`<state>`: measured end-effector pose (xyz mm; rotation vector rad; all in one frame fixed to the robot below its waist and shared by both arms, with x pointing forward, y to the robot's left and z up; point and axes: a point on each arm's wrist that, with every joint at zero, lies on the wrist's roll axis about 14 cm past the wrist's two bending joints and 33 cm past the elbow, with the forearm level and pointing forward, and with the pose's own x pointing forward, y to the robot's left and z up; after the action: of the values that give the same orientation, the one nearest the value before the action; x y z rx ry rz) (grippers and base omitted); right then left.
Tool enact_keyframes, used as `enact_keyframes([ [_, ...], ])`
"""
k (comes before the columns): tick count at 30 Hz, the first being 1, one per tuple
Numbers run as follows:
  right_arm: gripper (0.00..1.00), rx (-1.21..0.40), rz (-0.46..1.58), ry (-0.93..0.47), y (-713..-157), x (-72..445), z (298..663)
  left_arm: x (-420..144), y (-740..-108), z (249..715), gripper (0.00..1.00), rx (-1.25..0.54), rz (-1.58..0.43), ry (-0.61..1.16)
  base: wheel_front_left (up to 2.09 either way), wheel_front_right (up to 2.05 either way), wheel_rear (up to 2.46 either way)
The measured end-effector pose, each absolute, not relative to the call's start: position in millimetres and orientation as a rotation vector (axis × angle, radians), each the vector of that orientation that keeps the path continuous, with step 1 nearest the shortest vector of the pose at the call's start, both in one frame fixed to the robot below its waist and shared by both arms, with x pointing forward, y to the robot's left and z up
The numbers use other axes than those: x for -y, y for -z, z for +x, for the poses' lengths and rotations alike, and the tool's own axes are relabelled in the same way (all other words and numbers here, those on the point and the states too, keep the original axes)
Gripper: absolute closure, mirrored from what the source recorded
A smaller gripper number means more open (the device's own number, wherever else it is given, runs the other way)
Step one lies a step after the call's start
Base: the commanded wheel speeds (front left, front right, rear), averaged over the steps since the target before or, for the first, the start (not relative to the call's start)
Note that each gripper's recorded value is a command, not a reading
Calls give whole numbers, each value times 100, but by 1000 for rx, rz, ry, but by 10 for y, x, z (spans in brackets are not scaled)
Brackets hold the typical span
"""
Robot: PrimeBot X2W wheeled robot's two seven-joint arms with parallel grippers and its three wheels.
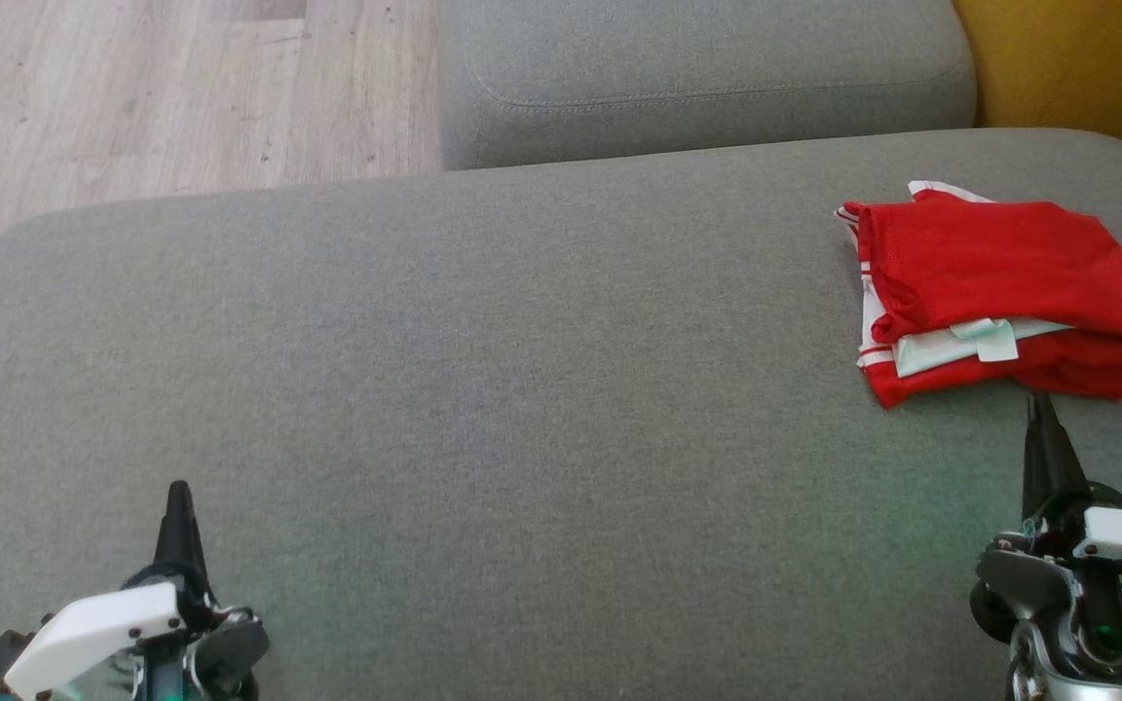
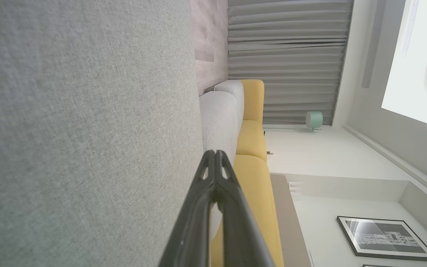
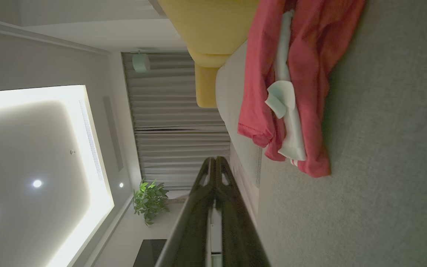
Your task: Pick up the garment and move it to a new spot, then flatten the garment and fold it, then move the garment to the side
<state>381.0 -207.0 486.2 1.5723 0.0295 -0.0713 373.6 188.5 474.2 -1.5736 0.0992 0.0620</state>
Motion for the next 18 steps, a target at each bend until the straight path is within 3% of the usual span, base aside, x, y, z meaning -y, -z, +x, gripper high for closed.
enact_keyframes([
  [18,100,-29,1573,71,-4862,2071,3810,-1885,-4742,3736,100,-99,-1574,-62,0,0,0],
])
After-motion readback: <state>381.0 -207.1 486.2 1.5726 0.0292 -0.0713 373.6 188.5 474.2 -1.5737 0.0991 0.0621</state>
